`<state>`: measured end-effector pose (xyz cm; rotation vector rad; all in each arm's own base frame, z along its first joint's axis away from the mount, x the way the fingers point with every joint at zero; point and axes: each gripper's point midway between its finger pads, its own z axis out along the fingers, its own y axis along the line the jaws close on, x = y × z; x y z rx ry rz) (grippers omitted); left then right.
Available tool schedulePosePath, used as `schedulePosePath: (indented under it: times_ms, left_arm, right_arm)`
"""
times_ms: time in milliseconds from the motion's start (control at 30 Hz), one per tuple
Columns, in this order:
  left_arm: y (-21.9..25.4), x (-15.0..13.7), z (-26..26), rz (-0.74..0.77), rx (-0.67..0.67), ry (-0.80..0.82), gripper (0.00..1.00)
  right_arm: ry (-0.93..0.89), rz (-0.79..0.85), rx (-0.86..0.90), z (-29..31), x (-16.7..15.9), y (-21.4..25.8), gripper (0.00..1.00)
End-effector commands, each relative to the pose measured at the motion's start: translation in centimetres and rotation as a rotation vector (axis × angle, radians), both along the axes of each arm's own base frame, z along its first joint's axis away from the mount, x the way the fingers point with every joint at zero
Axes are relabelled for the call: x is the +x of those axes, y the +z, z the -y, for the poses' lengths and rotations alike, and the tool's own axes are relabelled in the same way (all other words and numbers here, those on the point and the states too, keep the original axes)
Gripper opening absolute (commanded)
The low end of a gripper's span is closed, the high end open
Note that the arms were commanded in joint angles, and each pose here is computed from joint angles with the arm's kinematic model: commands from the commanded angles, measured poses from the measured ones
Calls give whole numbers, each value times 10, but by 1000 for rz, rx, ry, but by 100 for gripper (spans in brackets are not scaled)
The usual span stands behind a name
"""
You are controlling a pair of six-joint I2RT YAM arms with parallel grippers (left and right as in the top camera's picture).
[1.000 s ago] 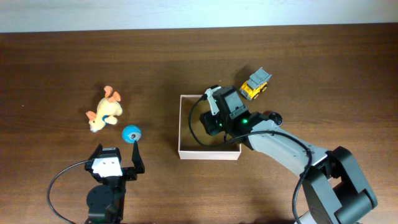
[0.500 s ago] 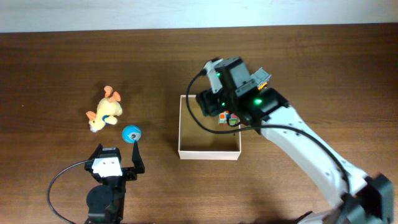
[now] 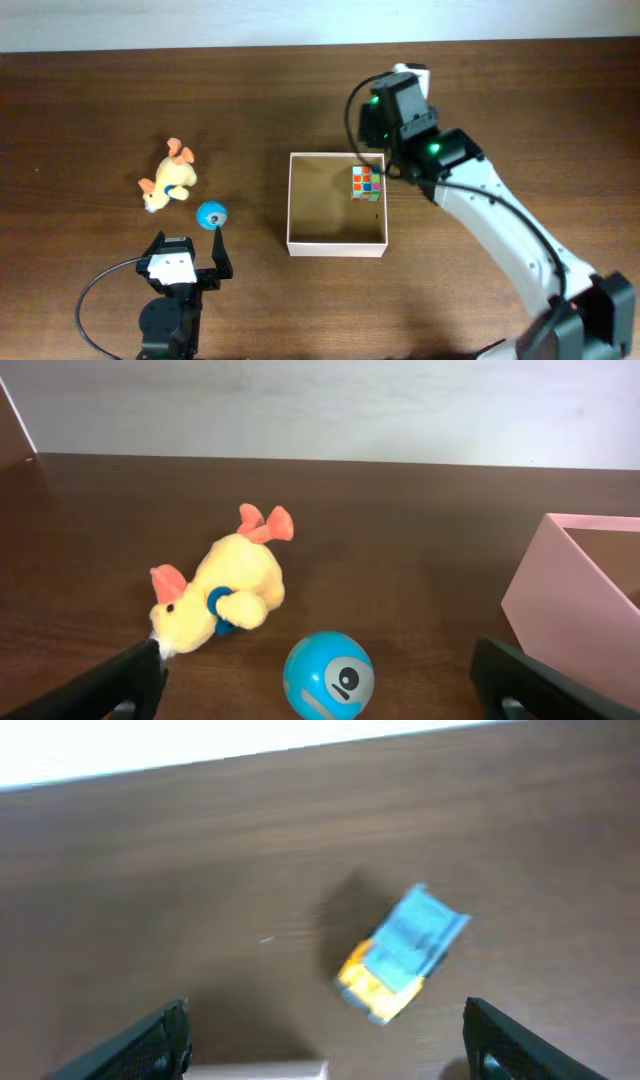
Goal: Pack container
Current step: 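Move the right gripper over the toy dump truck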
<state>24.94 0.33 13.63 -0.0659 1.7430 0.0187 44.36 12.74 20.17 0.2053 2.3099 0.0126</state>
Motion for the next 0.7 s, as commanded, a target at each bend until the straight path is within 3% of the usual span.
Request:
schedulePosePath:
  times_ms: [0, 300, 667]
  left_arm:
    - [-1, 0, 0, 0, 17, -6, 99]
    - [-1, 0, 0, 0, 17, -6, 99]
    - [-1, 0, 0, 0, 17, -6, 99]
  right_arm:
    - [-128, -6, 32, 30, 19, -16, 82]
    - [-280, -41, 162, 49, 46, -65, 82]
    - [-398, -107, 219, 50, 45, -107, 82]
